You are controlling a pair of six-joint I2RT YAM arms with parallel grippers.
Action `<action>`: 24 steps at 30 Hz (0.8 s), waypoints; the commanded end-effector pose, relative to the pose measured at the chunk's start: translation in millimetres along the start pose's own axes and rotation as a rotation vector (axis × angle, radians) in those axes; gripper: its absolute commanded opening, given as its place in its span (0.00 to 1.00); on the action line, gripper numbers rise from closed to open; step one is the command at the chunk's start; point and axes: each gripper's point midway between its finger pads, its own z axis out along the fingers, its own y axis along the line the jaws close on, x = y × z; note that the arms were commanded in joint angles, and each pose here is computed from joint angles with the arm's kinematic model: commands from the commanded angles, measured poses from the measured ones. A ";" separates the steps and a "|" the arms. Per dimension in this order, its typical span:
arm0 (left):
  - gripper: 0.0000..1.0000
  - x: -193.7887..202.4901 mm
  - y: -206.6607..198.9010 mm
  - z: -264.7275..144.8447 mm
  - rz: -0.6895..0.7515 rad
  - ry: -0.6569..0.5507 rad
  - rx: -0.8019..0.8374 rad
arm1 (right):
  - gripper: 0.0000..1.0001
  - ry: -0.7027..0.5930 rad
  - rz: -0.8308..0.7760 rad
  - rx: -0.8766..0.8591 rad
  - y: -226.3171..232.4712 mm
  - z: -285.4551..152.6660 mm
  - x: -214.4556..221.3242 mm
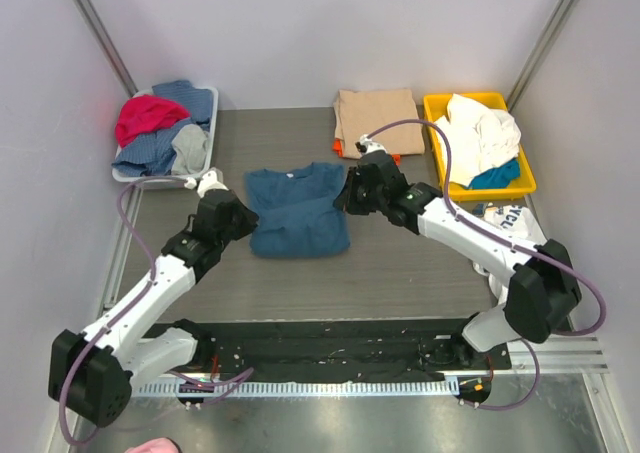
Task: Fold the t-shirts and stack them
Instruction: Fold the tshirt
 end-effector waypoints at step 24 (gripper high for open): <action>0.00 -89.3 -16.4 98.9 -0.006 -0.112 0.072 | 0.01 -0.110 0.051 -0.112 -19.7 99.1 -110.5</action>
